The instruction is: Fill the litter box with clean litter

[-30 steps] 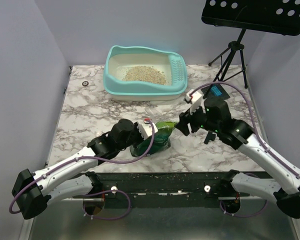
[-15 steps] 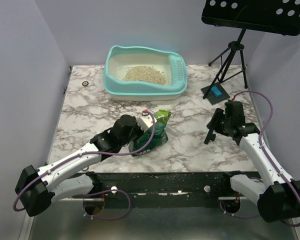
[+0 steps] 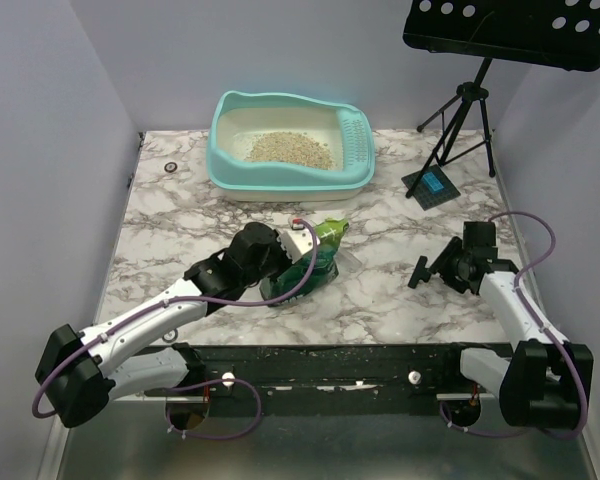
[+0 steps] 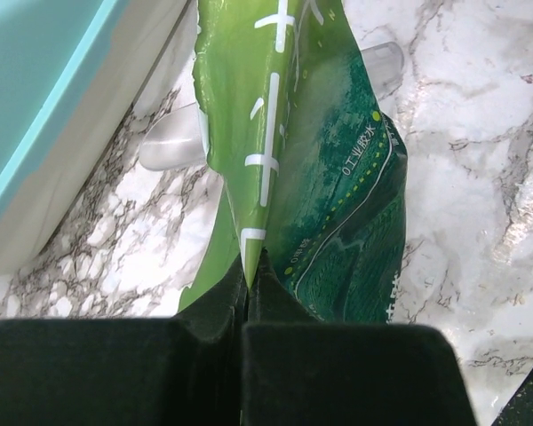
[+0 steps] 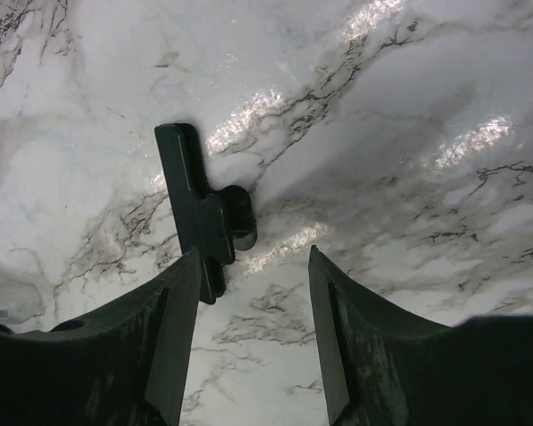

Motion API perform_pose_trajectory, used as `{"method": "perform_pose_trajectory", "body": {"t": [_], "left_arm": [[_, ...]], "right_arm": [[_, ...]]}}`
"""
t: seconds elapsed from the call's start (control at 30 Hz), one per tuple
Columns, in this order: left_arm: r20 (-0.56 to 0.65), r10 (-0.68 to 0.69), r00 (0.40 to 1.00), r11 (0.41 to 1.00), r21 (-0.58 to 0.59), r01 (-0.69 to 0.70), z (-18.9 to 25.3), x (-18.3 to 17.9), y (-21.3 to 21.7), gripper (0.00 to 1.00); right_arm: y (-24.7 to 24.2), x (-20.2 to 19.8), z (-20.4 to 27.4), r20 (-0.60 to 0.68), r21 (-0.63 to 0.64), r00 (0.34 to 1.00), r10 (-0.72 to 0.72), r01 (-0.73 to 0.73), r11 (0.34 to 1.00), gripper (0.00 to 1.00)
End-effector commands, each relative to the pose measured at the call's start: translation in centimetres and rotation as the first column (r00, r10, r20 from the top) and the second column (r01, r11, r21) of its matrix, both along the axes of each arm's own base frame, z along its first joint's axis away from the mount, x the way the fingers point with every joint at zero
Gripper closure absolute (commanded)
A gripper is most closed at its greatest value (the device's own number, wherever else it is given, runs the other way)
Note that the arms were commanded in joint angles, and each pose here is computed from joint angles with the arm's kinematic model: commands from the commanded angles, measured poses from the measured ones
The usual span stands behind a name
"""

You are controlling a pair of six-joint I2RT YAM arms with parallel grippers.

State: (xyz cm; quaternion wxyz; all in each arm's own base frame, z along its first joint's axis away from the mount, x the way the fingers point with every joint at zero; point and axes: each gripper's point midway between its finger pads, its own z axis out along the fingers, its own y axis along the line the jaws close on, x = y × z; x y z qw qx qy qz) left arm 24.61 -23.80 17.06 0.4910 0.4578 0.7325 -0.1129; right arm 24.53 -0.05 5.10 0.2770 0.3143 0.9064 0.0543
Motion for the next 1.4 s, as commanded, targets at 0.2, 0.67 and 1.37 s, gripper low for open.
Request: {"method": "perform_pose_trajectory", "body": {"t": [0.2,0.67,1.37], "left_arm": [[0.074,-0.164,0.984,0.972,-0.158,0.174,2.4,-1.2,-3.4,1.00],[0.077,-0.092,0.993,0.988,-0.120,0.101,2.0,-0.3,-2.2,0.99],[0.130,-0.031,0.991,0.987,-0.150,0.050,3.9,0.1,-1.2,0.76]], "right_arm": [[1.6,2.9,-0.5,0.068,0.102,0.997,0.032,-0.039,0.994,0.44],[1.8,2.9,-1.9,0.030,0.112,0.998,0.049,-0.053,0.992,0.66],[2.7,3.3,-1.6,0.101,0.139,0.991,0.090,-0.103,0.985,1.00]]}}
